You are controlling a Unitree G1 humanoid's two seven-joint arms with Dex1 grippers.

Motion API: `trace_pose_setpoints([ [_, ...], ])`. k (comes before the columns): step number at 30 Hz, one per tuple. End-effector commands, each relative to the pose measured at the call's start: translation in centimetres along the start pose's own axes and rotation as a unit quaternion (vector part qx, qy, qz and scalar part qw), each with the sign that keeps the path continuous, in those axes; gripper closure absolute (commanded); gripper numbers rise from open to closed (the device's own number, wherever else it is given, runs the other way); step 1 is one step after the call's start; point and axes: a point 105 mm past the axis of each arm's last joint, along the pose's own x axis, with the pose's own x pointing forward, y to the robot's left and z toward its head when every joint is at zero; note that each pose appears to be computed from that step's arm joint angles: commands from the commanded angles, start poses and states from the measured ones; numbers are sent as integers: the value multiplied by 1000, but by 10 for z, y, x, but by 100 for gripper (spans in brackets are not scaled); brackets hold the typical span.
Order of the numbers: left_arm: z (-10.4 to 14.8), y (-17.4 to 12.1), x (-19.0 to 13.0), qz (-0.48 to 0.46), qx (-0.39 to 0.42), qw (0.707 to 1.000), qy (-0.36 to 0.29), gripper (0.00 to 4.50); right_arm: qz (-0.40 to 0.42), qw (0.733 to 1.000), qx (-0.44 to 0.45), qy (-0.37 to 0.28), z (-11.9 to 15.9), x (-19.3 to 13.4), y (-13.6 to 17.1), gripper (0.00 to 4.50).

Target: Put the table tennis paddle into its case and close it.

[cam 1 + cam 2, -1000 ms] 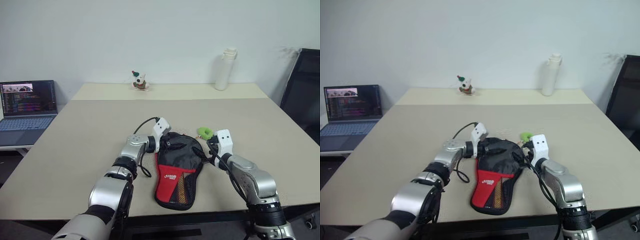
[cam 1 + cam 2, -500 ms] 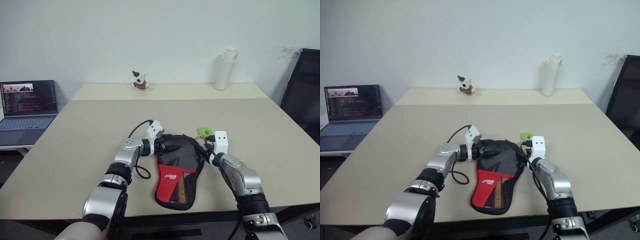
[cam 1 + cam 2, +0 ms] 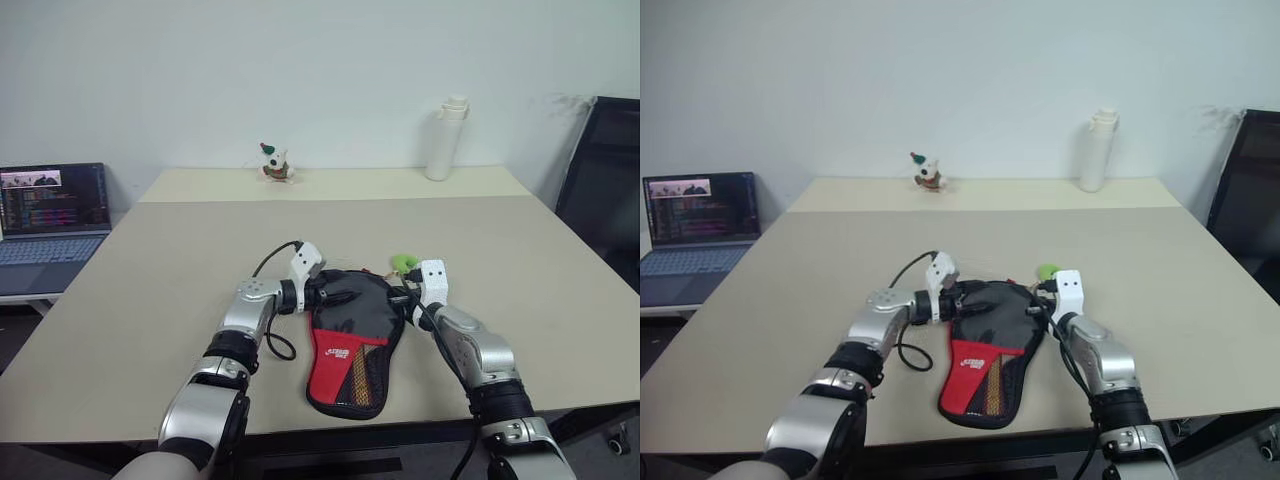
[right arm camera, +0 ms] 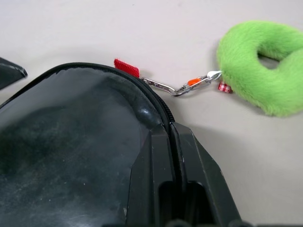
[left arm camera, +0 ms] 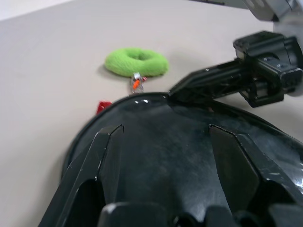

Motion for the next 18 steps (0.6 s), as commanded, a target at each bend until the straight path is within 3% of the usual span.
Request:
trace_pose_setpoints([
  [1, 15, 0, 1, -2, 23, 1000, -18, 139, 37, 999, -15, -10, 10, 8, 18, 447],
  [13, 12, -2, 2, -6, 24, 1000, -9, 139, 50, 998, -27, -5, 10, 13, 23, 447],
  [18, 11, -3, 4, -7, 25, 1000, -7, 139, 34, 999, -27, -19, 18, 9, 16, 319],
])
